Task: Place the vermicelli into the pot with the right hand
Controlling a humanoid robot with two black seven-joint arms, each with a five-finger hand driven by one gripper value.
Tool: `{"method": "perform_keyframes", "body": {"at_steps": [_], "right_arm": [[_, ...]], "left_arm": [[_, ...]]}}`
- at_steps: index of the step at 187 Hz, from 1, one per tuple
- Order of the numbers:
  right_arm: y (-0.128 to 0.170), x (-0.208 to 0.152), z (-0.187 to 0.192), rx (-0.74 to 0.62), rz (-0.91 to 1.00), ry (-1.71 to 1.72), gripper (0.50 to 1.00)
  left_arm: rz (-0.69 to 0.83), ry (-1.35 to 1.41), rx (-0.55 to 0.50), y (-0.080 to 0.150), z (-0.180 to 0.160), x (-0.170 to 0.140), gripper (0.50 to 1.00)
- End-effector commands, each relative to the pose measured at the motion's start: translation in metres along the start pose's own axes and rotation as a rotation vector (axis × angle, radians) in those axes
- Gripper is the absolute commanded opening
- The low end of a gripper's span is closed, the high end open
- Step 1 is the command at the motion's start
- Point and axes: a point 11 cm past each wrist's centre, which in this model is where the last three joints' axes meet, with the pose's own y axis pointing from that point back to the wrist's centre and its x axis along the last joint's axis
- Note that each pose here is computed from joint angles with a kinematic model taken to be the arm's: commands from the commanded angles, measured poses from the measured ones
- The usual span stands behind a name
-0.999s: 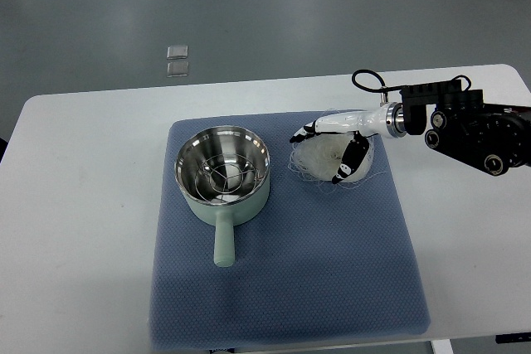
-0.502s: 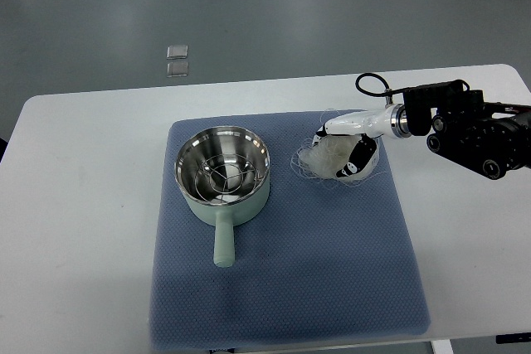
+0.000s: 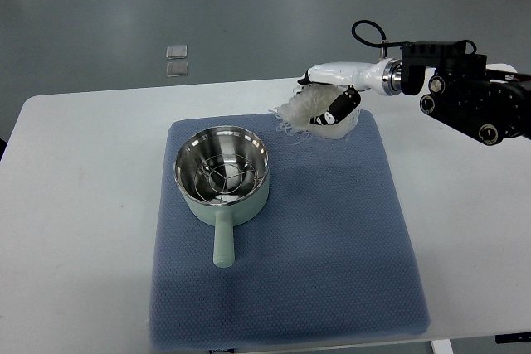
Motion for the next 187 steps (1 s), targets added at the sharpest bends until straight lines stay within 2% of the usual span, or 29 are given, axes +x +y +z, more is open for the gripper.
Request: {"method": "perform_keyframes", "body": {"at_steps": [1, 46, 69, 105, 106, 107, 108, 109, 110, 112, 113, 117, 135, 143, 187], "right_arm": [[0.0, 0.037, -0.027, 0.06, 0.053, 0.011, 0.5], [-0.015, 0.053, -0.096, 0.23, 0.051, 0.036, 0.5], [-0.036, 0.033, -0.132, 0.312, 0.005, 0.031, 0.5], [-0.053, -0.001, -0.143, 0.34, -0.054, 0.009, 0.5], [-0.053, -0.002, -0.142, 0.339, -0.055, 0.009, 0.567], [-0.053, -0.002, -0.142, 0.339, -0.055, 0.009, 0.568], [-0.053, -0.003, -0.141, 0.339, -0.056, 0.005, 0.637], [-0.053, -0.003, -0.141, 0.339, -0.056, 0.005, 0.637], [-0.053, -0.004, -0.141, 0.338, -0.058, 0.004, 0.694], [-0.053, -0.004, -0.141, 0.338, -0.058, 0.004, 0.695], [-0.053, -0.005, -0.14, 0.337, -0.062, 0.003, 0.727], [-0.053, -0.006, -0.139, 0.334, -0.064, 0.002, 0.758], [-0.051, -0.017, -0.129, 0.322, -0.092, 0.008, 0.84], [-0.049, -0.017, -0.127, 0.333, -0.094, 0.009, 0.858], [-0.037, 0.003, -0.111, 0.324, -0.012, -0.04, 0.858]], "left_arm": [[0.0, 0.0, 0.0, 0.0, 0.0, 0.0, 1.0], [0.0, 0.002, 0.0, 0.0, 0.0, 0.0, 1.0], [-0.001, 0.0, 0.0, 0.0, 0.0, 0.0, 1.0], [-0.001, 0.0, 0.0, 0.0, 0.0, 0.0, 1.0], [-0.001, 0.0, 0.0, 0.0, 0.0, 0.0, 1.0], [-0.001, 0.0, 0.0, 0.0, 0.0, 0.0, 1.0], [-0.001, 0.0, 0.0, 0.0, 0.0, 0.0, 1.0], [-0.001, 0.0, 0.0, 0.0, 0.0, 0.0, 1.0], [-0.002, 0.001, 0.0, 0.0, 0.0, 0.0, 1.0], [-0.002, 0.001, 0.0, 0.0, 0.0, 0.0, 1.0], [-0.002, 0.001, 0.0, 0.0, 0.0, 0.0, 1.0], [-0.002, 0.001, 0.0, 0.0, 0.0, 0.0, 1.0], [0.0, 0.002, 0.0, 0.0, 0.0, 0.0, 1.0], [0.0, 0.002, 0.0, 0.0, 0.0, 0.0, 1.0], [-0.001, 0.0, 0.0, 0.0, 0.0, 0.0, 1.0]]}}
